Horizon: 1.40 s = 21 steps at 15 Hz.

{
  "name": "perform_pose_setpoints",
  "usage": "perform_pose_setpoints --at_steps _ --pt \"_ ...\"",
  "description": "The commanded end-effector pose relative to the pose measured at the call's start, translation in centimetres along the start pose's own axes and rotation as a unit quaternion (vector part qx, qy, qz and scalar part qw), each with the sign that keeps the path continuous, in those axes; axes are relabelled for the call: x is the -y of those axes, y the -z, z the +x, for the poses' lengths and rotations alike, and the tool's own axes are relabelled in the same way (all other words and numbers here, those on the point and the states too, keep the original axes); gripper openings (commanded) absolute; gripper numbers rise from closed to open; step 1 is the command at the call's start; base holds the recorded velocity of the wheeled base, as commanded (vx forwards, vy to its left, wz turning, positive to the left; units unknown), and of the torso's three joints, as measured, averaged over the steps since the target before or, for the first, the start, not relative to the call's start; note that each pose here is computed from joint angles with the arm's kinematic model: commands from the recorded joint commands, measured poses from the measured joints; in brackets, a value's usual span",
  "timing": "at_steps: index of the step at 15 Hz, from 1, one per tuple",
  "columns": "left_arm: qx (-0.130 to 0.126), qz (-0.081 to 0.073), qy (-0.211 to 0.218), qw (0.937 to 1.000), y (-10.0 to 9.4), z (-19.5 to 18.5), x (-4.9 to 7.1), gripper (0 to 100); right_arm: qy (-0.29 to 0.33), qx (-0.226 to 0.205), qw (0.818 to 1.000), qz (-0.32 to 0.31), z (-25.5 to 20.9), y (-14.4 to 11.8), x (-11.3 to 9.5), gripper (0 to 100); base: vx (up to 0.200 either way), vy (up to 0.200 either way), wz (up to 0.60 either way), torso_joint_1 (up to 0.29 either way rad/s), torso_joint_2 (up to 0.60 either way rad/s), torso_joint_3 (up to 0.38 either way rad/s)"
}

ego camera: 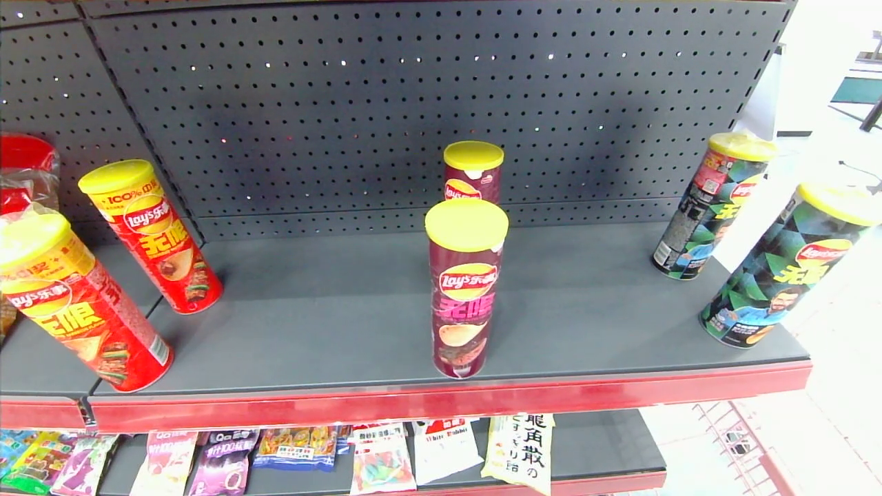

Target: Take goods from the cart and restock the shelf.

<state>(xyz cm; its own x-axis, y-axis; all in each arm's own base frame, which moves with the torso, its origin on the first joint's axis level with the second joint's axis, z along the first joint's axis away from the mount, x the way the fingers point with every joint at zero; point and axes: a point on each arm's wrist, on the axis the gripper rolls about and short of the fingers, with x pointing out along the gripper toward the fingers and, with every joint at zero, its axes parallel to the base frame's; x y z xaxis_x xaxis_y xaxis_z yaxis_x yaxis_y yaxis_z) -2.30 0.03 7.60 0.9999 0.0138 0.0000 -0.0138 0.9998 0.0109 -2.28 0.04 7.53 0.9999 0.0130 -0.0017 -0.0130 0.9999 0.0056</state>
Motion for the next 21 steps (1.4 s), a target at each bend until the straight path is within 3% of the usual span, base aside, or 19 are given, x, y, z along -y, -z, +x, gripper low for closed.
perform_pose_setpoints --at_steps 1,5,10,16,21 --pt "0.0 0.0 0.0 1.0 0.0 0.0 0.0 100 0.0 -0.001 1.0 0.0 0.01 -0.01 0.0 100 0.0 0.0 0.0 0.0 0.0 0.0" --pt "0.0 0.0 0.0 1.0 0.0 0.0 0.0 100 0.0 -0.001 1.0 -0.001 0.01 -0.01 0.0 100 0.0 0.0 0.0 0.0 0.0 0.0" --pt "0.0 0.0 0.001 1.0 0.0 0.0 0.0 100 0.0 -0.001 1.0 -0.001 0.01 -0.01 0.0 100 -0.2 0.0 0.0 0.009 0.0 0.003" --pt "0.0 0.001 0.001 1.0 0.0 0.0 0.0 100 -0.001 -0.001 1.0 -0.001 0.01 -0.01 0.0 100 0.0 0.0 0.0 0.0 0.0 0.0" --pt "0.0 0.001 0.001 1.0 0.0 0.0 0.0 100 -0.001 -0.001 1.0 -0.001 0.01 -0.01 0.0 100 0.0 -0.16 0.0 0.004 0.0 0.002"
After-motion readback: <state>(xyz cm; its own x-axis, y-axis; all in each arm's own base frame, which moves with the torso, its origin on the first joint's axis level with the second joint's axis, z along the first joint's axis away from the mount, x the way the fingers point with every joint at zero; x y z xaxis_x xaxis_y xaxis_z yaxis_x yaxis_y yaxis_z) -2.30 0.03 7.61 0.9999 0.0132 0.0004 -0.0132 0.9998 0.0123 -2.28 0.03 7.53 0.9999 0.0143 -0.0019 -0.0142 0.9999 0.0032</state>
